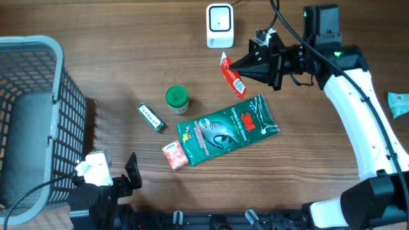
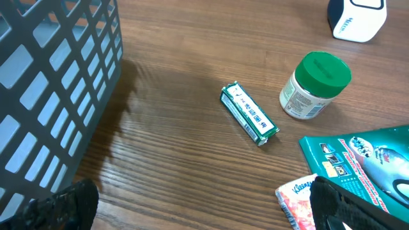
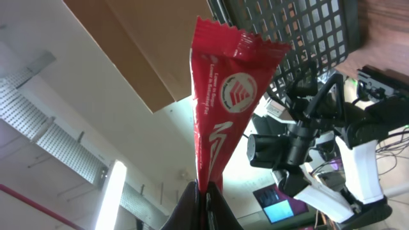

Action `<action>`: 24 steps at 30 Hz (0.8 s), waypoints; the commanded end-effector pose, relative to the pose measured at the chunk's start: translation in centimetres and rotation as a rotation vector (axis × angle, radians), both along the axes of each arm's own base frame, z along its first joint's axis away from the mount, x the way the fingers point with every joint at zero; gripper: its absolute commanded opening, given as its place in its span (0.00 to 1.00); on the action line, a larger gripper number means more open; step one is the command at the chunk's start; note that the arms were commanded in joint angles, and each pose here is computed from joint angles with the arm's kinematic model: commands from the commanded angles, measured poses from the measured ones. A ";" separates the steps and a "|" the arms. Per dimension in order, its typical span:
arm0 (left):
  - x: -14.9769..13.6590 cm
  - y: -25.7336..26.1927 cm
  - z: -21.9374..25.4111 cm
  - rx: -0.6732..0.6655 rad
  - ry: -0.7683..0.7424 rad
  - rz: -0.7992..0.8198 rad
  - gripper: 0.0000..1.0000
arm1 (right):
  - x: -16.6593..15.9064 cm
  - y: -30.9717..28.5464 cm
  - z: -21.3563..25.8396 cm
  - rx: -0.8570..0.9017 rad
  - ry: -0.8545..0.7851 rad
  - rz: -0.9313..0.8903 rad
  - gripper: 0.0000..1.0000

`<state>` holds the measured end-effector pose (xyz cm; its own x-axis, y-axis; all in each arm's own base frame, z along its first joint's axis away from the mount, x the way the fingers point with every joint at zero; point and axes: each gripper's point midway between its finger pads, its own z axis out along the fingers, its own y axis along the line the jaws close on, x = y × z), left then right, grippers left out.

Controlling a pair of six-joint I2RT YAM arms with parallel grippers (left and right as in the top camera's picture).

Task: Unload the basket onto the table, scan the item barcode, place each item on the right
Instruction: 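Reach right gripper to the pile and grasp red Nescafe sachet, then hold Nescafe sachet over the barcode scanner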

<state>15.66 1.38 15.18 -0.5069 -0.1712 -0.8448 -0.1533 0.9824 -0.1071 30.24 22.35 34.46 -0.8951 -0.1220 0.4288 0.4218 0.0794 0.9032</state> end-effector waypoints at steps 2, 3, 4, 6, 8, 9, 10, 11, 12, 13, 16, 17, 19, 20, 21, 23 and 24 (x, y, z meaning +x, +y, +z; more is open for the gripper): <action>0.0 -0.2 -0.1 -0.010 -0.005 -0.006 1.00 | -0.6 -0.2 0.7 0.055 0.032 0.049 0.04; 0.0 -0.2 -0.1 -0.010 -0.005 -0.006 1.00 | -0.5 -0.2 0.6 0.060 0.002 0.048 0.04; 0.0 -0.2 -0.1 -0.010 -0.005 -0.006 1.00 | -0.5 -0.3 0.6 0.071 -0.066 0.046 0.04; 0.0 -0.2 -0.1 -0.010 -0.005 -0.006 1.00 | -0.4 -0.2 0.5 0.072 -0.131 0.038 0.04; 0.0 -0.2 -0.1 -0.010 -0.005 -0.006 1.00 | 2.8 0.0 -3.1 -0.137 -0.316 -0.112 0.04; 0.0 -0.2 -0.1 -0.010 -0.005 -0.006 1.00 | 5.2 -0.9 -6.5 -0.354 -0.505 -0.196 0.04; 0.0 -0.2 -0.1 -0.010 -0.005 -0.006 1.00 | 6.7 -2.7 -10.0 -0.609 -0.600 -0.234 0.04; 0.0 -0.2 -0.1 -0.010 -0.005 -0.006 1.00 | 7.6 -7.3 -14.6 -1.011 -0.565 -0.294 0.04; 0.0 -0.2 -0.1 -0.010 -0.005 -0.006 1.00 | 7.2 -10.8 -16.4 -1.236 -0.478 -0.341 0.04; 0.0 -0.2 -0.1 -0.010 -0.005 -0.005 1.00 | 5.9 -14.5 -17.6 -1.436 -0.360 -0.390 0.04; 0.0 -0.2 -0.1 -0.010 -0.005 -0.006 1.00 | 5.3 -18.6 -17.7 -1.636 -0.322 -0.426 0.04; 0.0 -0.2 -0.1 -0.010 -0.005 -0.005 1.00 | 7.0 -18.3 -17.1 -1.617 -0.408 -0.448 0.04; 0.0 -0.2 -0.1 -0.010 -0.005 -0.006 1.00 | 10.2 -17.3 -15.8 -1.560 -0.576 -0.483 0.05; 0.0 -0.2 -0.1 -0.010 -0.005 -0.006 1.00 | 11.5 -16.9 -15.2 -1.537 -0.613 -0.535 0.04; 0.0 -0.2 -0.1 -0.010 -0.005 -0.005 1.00 | 12.8 -16.1 -14.6 -1.513 -0.661 -0.573 0.04; 0.0 -0.2 -0.1 -0.010 -0.005 -0.006 1.00 | 16.1 -14.3 -14.0 -1.480 -0.762 -0.637 0.04; 0.0 -0.2 -0.1 -0.010 -0.005 -0.006 1.00 | 17.7 -13.5 -14.3 -1.469 -0.792 -0.660 0.04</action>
<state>15.67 1.38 15.20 -0.5059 -0.1711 -0.8454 -0.1531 0.9824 -0.1072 45.49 7.62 21.28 -0.6714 0.3951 -0.6270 0.2823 0.9186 0.2765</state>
